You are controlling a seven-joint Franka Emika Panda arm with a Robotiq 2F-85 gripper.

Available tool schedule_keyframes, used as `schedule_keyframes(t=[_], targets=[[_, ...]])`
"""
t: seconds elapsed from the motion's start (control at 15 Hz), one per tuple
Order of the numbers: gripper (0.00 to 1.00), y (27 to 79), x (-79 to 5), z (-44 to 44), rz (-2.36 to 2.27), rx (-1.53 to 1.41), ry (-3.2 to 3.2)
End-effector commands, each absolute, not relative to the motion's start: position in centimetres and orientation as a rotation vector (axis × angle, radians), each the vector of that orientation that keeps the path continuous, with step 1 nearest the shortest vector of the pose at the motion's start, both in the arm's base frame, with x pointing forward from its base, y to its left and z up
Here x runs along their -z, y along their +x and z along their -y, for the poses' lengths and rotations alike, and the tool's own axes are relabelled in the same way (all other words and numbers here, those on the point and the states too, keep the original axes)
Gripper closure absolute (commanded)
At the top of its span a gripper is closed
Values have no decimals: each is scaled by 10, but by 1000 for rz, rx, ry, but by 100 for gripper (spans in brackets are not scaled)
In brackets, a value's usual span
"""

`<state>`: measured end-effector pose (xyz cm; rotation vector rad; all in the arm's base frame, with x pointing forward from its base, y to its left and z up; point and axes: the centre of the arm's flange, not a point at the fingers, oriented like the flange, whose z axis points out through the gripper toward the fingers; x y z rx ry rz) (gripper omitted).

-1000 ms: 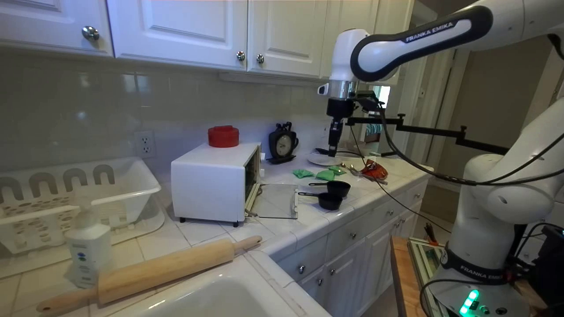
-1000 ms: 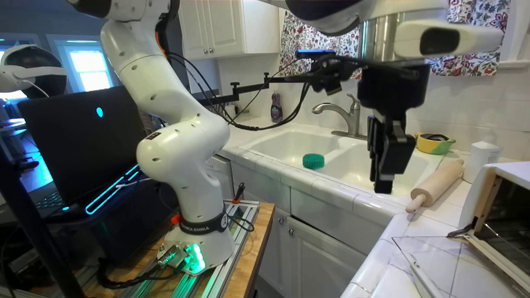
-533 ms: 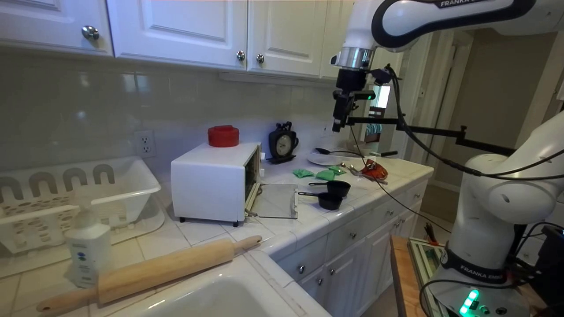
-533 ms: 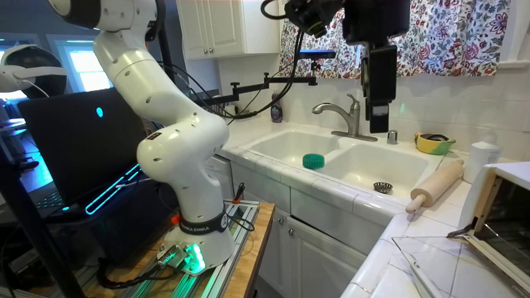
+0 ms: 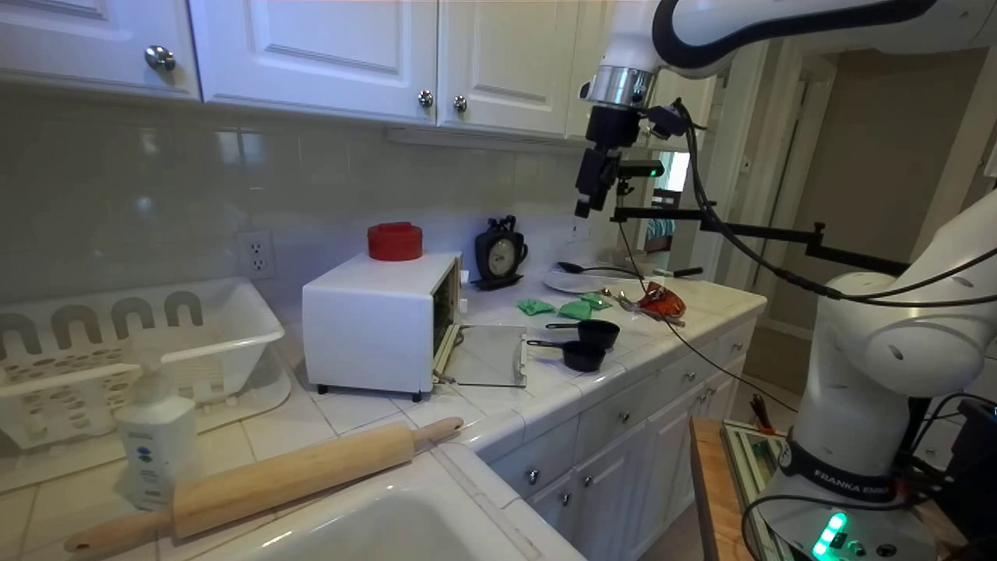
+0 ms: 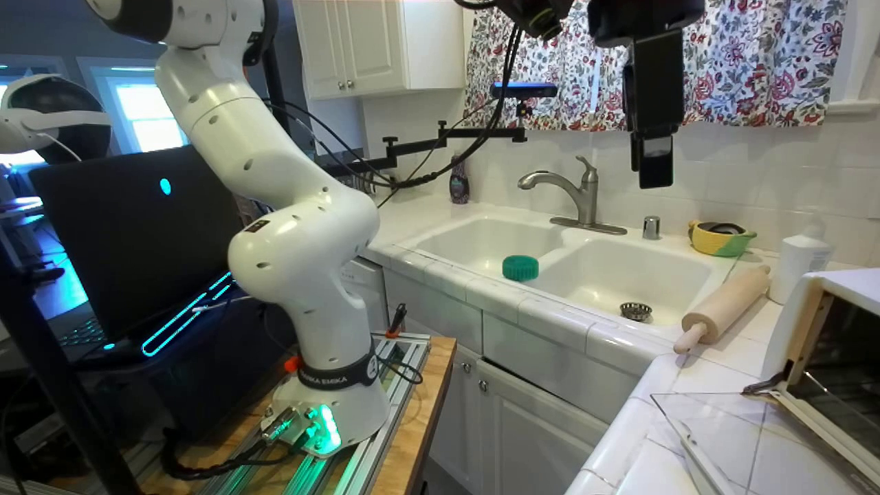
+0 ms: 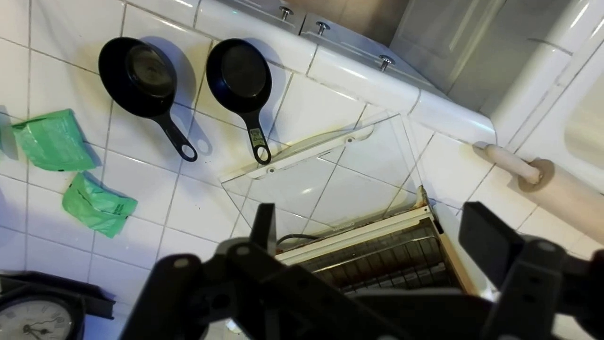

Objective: Open the door on the toaster oven.

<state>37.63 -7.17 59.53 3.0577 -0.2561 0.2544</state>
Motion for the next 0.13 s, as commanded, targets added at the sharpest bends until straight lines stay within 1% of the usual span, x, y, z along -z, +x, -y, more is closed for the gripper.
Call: schedule_keyframes(t=[0.0,0.07], targets=[[0,377,-595,71,252,-254,3058],[0,377,-595,71,252,-253,3058]])
